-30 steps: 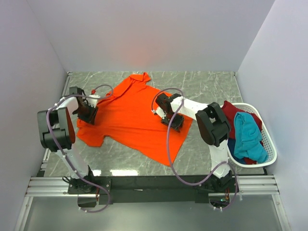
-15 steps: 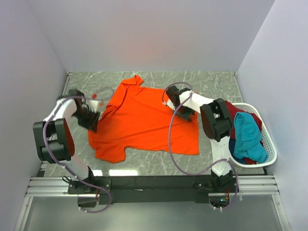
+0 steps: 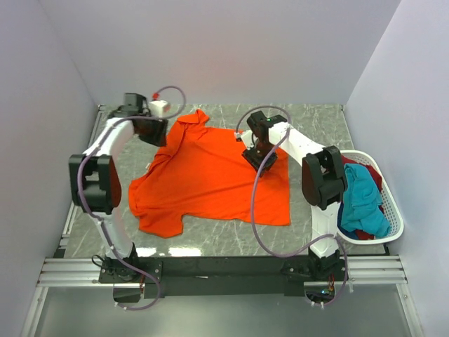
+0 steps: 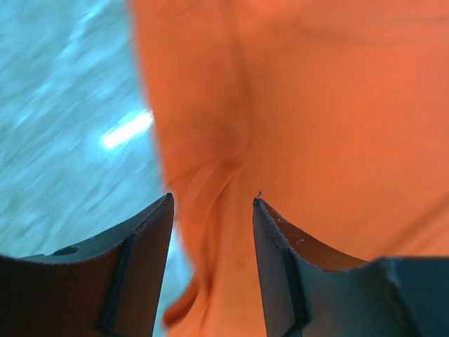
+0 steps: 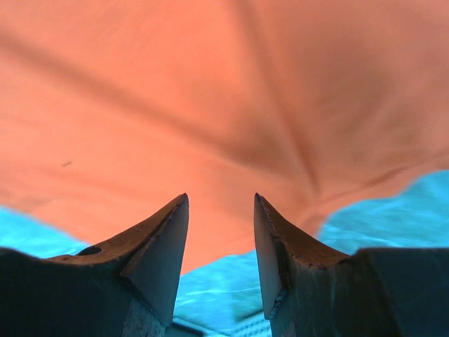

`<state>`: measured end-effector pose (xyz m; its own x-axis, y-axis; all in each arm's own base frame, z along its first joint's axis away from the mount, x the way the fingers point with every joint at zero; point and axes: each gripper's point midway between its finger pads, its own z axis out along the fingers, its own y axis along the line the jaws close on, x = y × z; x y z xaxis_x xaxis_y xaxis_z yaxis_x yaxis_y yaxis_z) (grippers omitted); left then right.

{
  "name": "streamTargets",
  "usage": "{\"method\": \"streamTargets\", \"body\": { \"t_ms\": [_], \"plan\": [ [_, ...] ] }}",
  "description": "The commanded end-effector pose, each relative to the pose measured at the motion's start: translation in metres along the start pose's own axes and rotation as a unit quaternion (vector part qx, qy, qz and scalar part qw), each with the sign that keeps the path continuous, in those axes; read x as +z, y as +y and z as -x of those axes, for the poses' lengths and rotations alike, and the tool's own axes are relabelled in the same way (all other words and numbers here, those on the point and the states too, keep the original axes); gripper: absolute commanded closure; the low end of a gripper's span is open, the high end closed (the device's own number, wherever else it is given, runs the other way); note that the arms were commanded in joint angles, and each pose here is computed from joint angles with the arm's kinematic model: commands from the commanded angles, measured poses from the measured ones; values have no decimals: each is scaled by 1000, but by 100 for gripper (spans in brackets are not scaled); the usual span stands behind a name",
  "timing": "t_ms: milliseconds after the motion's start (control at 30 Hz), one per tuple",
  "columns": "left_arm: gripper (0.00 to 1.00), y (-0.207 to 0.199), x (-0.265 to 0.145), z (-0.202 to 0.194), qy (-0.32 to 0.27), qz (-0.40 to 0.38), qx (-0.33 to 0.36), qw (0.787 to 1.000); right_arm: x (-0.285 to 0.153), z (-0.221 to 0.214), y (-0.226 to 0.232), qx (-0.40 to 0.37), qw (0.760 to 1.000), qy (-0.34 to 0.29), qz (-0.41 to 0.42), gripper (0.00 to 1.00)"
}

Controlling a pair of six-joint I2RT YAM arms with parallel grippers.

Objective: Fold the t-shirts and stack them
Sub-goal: Flatten the tshirt out

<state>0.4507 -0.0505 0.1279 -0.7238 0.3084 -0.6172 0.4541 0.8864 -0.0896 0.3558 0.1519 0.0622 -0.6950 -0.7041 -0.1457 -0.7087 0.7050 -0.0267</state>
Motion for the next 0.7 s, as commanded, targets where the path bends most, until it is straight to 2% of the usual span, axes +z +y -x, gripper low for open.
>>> {"method": "streamTargets", "body": {
  "t_ms": [0,133,300,600,667],
  "plan": [
    [45,-19,23,35,-34,19,10,999,-13,-11,29,62,993,0,104,51],
    [46,-33,52,26,-19,34,25,999,-5,-21,28,79,990,7,114,52],
    [51,-28,78,11,16,68,23,997,4,-35,30,87,989,23,121,52],
    [54,-20,97,-10,60,84,49,993,7,-47,41,88,986,37,140,53],
    [59,-20,98,-12,62,84,52,993,7,-49,41,86,986,37,140,53]
  ]
}}
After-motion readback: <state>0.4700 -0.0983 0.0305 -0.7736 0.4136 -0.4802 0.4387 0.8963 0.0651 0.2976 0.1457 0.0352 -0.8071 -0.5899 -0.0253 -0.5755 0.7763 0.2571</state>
